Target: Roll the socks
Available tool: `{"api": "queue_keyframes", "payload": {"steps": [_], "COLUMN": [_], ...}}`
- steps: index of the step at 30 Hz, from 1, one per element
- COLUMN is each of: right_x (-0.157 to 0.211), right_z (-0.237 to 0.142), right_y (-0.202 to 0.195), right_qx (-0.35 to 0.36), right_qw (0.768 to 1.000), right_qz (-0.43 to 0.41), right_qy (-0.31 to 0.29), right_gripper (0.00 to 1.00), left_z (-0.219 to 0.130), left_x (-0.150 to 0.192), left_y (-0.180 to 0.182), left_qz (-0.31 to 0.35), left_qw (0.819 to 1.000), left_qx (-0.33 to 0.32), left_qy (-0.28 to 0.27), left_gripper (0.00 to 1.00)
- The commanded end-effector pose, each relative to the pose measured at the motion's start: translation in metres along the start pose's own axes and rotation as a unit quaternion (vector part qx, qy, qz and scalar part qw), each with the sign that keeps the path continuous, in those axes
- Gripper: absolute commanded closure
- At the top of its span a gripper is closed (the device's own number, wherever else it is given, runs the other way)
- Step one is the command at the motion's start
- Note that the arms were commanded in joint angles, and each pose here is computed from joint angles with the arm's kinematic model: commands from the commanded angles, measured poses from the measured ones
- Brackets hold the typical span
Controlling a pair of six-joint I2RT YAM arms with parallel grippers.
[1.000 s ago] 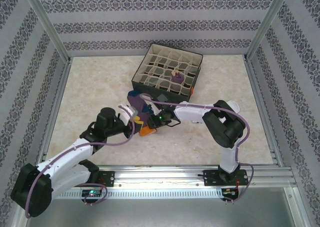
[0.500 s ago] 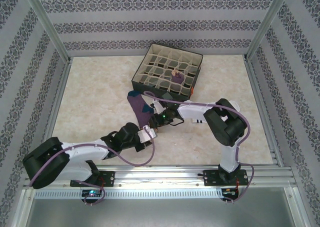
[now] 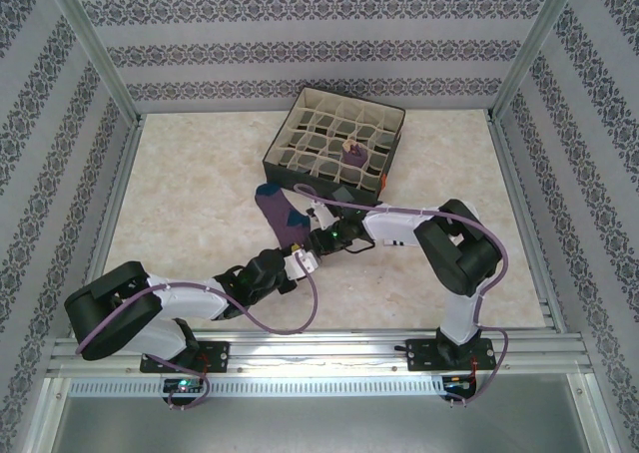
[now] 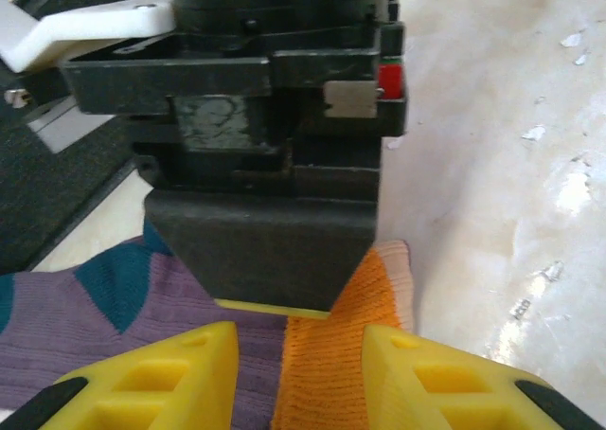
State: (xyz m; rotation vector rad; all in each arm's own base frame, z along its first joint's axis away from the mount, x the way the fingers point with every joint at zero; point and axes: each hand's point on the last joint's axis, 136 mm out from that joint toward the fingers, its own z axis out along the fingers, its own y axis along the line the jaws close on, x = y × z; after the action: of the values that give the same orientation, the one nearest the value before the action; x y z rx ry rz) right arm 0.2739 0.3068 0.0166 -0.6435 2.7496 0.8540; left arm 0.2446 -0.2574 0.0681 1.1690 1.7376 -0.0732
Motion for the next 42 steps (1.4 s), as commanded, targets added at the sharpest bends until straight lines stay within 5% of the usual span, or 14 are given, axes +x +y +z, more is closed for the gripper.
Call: {"api": "queue_keyframes", "payload": {"steps": [1, 18, 29, 31, 36, 42], "right_x": [0.076, 0.097, 0.111, 0.113, 0.112, 0.086], "right_z": [-0.006, -0.019, -0.026, -0.026, -0.032, -0.048], "right_y": [-0.059, -0.069, -0.063, -0.060, -0.052, -0.031], "right_qx": [0.106, 0.113, 0.100, 0.093, 0.077, 0.018], "right_qw": [0.985, 0.982, 0.982, 0.982, 0.983, 0.992], "right_qz": [0.071, 0.097, 0.103, 0.105, 0.108, 0.104], "right_qy": [0.116, 0.119, 0.124, 0.126, 0.123, 0.069], "right_gripper": [0.60, 0.67, 0.77, 0.78, 0.76, 0.57], "left_z": [0.003, -0.007, 0.028, 0.030, 0.022, -0.001], "left_x": [-0.008, -0.014, 0.009, 0.008, 0.001, -0.005], "left_y": [-0.003, -0.047, -0.060, -0.060, -0.059, -0.072], "left_qz": [0.013, 0.105, 0.101, 0.094, 0.085, 0.029], "left_qw": [1.000, 0.991, 0.991, 0.992, 0.993, 0.986], "left_qx": [0.000, 0.079, 0.076, 0.072, 0.081, 0.160], "left_qy": [-0.008, -0.003, 0.041, 0.039, 0.032, 0.032], "left_gripper": [0.61, 0.61, 0.56, 0.63, 1.00, 1.00]}}
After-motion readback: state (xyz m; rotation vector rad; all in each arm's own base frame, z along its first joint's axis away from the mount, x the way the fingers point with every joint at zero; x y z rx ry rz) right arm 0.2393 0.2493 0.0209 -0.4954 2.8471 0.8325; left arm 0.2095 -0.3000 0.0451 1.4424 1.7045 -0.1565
